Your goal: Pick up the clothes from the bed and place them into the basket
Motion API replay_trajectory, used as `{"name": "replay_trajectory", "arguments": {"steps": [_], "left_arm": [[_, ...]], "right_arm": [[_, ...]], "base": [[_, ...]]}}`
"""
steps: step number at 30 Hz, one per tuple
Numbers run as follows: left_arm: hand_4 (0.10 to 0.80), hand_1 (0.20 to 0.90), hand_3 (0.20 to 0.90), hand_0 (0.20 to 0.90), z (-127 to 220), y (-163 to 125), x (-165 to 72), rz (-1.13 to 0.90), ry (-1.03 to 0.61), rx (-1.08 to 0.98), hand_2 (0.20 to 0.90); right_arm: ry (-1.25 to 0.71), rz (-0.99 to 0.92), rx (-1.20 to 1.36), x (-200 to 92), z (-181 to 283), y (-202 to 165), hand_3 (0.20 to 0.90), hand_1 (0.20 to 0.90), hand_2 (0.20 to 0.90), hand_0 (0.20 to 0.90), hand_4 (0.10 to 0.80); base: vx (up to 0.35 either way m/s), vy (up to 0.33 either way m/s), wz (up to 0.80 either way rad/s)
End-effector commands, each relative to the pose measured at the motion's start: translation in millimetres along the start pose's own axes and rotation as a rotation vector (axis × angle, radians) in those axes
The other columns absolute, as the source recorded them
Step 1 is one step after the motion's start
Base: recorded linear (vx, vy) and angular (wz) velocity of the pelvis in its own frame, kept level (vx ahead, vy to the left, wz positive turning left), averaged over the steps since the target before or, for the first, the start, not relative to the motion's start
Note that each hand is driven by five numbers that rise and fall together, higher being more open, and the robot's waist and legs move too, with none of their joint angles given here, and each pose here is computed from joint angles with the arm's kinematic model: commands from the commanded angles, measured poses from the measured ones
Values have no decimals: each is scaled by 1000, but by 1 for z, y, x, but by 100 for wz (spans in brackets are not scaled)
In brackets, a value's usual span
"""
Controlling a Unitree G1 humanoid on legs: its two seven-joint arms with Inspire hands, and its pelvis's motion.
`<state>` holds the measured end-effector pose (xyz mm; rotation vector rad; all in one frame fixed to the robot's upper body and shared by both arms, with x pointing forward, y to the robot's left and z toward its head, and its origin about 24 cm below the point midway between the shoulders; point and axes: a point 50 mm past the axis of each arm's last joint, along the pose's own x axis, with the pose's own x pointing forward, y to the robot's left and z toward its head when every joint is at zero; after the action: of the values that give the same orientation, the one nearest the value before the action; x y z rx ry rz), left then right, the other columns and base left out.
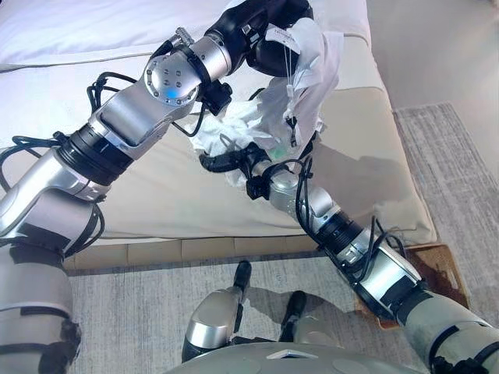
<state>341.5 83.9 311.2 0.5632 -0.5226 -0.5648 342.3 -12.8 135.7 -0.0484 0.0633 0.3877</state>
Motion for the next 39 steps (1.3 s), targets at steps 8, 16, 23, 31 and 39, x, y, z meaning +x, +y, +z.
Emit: {"name": "replay_trajectory", "arguments": {"steps": [8,16,23,31,39], "left_arm": [[100,300,200,300,-34,67,-13,404,53,-115,300],[800,900,900,900,-75,130,-67,687,334,-7,900],[800,900,900,900,-124,179,-154,951,686,-40,900],[800,900,900,900,-226,79,-198,831,1009,-144,900],[800,900,900,900,-250,3,-186,637,999,-196,900]], "right_arm": [[-452,-177,-10,-10,111,-35,200,300,300,300,100],[-544,-112,-140,-29,153,-70,200,300,300,300,100],[-576,-162,-243,-39,213,-98,200,300,300,300,100],[-337,-113,-412,-13,200,-114,200,300,300,300,100],[-491,-269,-394,-16,218,-112,200,300,300,300,100]], "base": [[-12,13,-9],[-12,11,2],[17,33,-5],[99,70,4],[-27,21,-9]]}}
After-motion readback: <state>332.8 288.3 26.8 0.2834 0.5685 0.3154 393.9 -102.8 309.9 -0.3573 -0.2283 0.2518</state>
